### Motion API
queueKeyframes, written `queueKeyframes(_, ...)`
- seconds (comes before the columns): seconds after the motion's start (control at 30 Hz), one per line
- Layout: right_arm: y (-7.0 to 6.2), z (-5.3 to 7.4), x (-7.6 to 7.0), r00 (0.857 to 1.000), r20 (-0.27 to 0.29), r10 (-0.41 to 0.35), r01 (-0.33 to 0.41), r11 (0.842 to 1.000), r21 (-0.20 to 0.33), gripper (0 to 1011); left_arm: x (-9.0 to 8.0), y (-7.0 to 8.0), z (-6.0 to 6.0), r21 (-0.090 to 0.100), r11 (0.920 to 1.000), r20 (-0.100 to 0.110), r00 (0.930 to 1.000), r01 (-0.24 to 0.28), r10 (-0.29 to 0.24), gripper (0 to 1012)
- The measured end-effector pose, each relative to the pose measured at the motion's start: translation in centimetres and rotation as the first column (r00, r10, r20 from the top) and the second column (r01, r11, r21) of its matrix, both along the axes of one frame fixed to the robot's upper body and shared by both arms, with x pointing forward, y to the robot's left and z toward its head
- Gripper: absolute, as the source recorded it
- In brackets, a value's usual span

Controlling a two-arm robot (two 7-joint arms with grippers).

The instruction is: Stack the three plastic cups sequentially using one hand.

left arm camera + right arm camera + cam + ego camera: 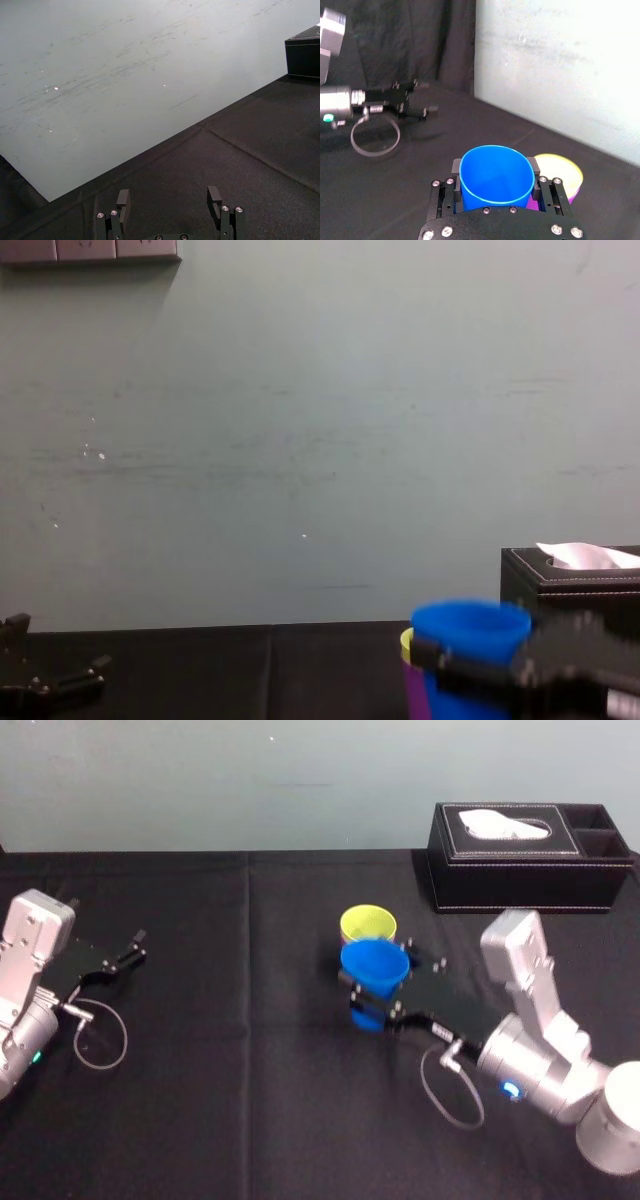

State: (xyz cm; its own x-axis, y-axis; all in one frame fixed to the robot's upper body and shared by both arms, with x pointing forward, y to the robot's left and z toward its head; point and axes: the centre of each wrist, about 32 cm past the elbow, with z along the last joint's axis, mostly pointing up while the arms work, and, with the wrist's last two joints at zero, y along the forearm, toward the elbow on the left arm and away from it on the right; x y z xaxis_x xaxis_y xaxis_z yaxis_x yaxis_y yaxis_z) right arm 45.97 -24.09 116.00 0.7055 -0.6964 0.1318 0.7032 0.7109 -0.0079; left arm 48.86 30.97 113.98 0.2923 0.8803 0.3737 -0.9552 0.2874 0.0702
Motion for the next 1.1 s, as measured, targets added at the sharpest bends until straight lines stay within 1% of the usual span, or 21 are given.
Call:
queueKeyframes(0.03, -0.1, 0.8, 0.2, 1.0, 0.01, -0.002, 0.002, 1.0, 0.004, 735, 0.0, 0.0, 0.0, 0.0, 1.0, 0.0, 1.0, 0.0, 0.0, 1011)
queueKeyframes(0.07, -0.2, 1.2, 0.4, 1.0, 0.014, -0.003, 0.003, 1.0, 0.006, 735, 0.0, 0.0, 0.0, 0.0, 1.0, 0.0, 1.0, 0.0, 0.0, 1012)
queueKeyframes(0.1, -0.2, 2.0, 0.8, 1.0, 0.025, -0.006, 0.005, 1.0, 0.011, 735, 0.0, 0.0, 0.0, 0.0, 1.0, 0.0, 1.0, 0.0, 0.0, 1011)
queueKeyframes(0.2, -0.3, 3.0, 1.4, 0.999, 0.038, -0.01, 0.009, 1.0, 0.018, 736, 0.0, 0.0, 0.0, 0.0, 1.0, 0.0, 1.0, 0.0, 0.0, 1012)
queueKeyframes(0.23, -0.4, 3.5, 1.9, 0.999, 0.048, -0.013, 0.012, 1.0, 0.026, 736, 0.0, 0.0, 0.0, 0.0, 1.0, 0.0, 1.0, 0.0, 0.0, 1011)
queueKeyframes(0.3, -0.4, 3.9, 2.4, 0.998, 0.054, -0.017, 0.015, 0.999, 0.034, 735, 0.0, 0.0, 0.0, 0.0, 1.0, 0.0, 1.0, 0.0, 0.0, 1011)
queueKeyframes(0.33, -0.5, 4.2, 2.9, 0.998, 0.058, -0.021, 0.019, 0.999, 0.042, 736, 0.0, 0.0, 0.0, 0.0, 1.0, 0.0, 1.0, 0.0, 0.0, 1011)
queueKeyframes(0.4, -0.4, 4.4, 3.3, 0.998, 0.062, -0.025, 0.022, 0.999, 0.047, 736, 0.0, 0.0, 0.0, 0.0, 1.0, 0.0, 1.0, 0.0, 0.0, 1011)
queueKeyframes(0.43, -0.4, 4.5, 3.8, 0.998, 0.063, -0.028, 0.025, 0.999, 0.049, 735, 0.0, 0.0, 0.0, 0.0, 1.0, 0.0, 1.0, 0.0, 0.0, 1011)
queueKeyframes(0.5, -0.3, 4.5, 4.2, 0.997, 0.068, -0.03, 0.026, 0.998, 0.051, 736, 0.0, 0.0, 0.0, 0.0, 1.0, 0.0, 1.0, 0.0, 0.0, 1011)
queueKeyframes(0.63, -0.2, 4.1, 5.2, 0.996, 0.086, -0.036, 0.031, 0.998, 0.062, 736, 0.0, 0.0, 0.0, 0.0, 1.0, 0.0, 1.0, 0.0, 0.0, 1011)
queueKeyframes(0.83, 0.0, 3.1, 6.9, 0.993, 0.106, -0.042, 0.035, 0.997, 0.073, 735, 0.0, 0.0, 0.0, 0.0, 1.0, 0.0, 1.0, 0.0, 0.0, 1011)
queueKeyframes(1.0, 0.2, 2.6, 7.5, 0.993, 0.115, -0.038, 0.03, 0.997, 0.072, 735, 0.0, 0.0, 0.0, 0.0, 1.0, 0.0, 1.0, 0.0, 0.0, 1011)
queueKeyframes(1.1, 0.2, 2.1, 7.7, 0.993, 0.109, -0.04, 0.033, 0.997, 0.07, 736, 0.0, 0.0, 0.0, 0.0, 1.0, 0.0, 1.0, 0.0, 0.0, 1011)
